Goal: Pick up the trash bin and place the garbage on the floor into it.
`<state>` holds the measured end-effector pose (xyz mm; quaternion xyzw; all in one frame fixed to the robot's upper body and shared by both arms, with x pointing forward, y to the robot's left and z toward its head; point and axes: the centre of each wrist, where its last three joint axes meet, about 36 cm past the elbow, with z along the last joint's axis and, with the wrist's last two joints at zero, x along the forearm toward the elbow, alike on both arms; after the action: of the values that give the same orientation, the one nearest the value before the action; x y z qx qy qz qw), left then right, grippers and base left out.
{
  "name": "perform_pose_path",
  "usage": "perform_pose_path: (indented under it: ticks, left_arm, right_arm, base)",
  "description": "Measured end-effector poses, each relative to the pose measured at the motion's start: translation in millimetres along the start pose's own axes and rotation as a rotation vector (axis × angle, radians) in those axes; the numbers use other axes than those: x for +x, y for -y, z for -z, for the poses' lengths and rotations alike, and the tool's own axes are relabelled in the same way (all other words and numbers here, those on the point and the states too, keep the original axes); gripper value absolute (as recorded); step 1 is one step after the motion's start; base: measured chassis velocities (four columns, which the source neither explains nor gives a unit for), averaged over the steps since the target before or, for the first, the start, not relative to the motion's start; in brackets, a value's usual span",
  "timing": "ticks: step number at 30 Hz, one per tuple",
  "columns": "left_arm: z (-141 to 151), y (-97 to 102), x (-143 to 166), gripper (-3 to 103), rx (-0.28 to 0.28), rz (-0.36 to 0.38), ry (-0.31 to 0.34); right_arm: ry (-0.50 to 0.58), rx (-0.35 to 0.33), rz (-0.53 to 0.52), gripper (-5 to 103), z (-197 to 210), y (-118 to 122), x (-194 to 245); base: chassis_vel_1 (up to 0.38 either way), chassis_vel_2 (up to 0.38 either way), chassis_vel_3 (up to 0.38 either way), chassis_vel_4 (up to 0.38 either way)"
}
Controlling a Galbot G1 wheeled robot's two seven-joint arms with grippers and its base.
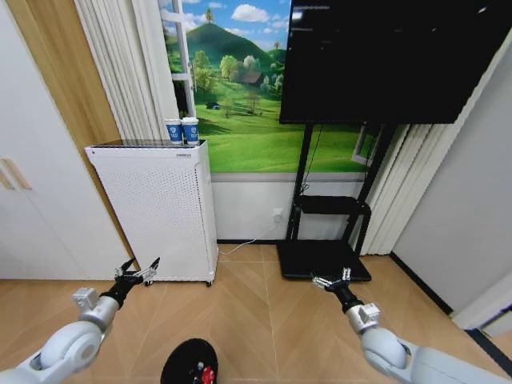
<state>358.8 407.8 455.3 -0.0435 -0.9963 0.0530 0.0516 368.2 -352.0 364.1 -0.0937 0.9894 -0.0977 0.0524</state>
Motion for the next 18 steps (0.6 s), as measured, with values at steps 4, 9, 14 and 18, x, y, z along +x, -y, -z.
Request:
perform_pose_path:
  ticks: [4,9,14,18]
  left_arm:
    - [-4.3,2.0,5.0,100,-0.01,-0.005,0.028]
    - [-11.0,0.1,7.9,100,-0.017,-0.015,0.072]
    - [-15.4,-1.5,13.2,100,-0.012,-0.003,0.079]
    - [-20.5,-1.5,20.0,100,-0.002,0.001,0.08]
  right_arm:
    - [0.004,0.011,-0.013,100,-2.0,1.4,0.0]
    - [0.025,0.016,-0.011,100,-9.5,2.6,0.3]
    - [0.05,-0.012,-0.002,100,-11.6,-1.9,-0.1]
    - [0.074,-0.07,0.01,100,-8.6,-11.7,1.1]
  base:
    - [0.0,0.0,0.0,0.0]
    - [0.0,0.0,0.0,0.0]
    - [0.0,0.0,0.0,0.0]
    - [0.0,0.0,0.0,0.0]
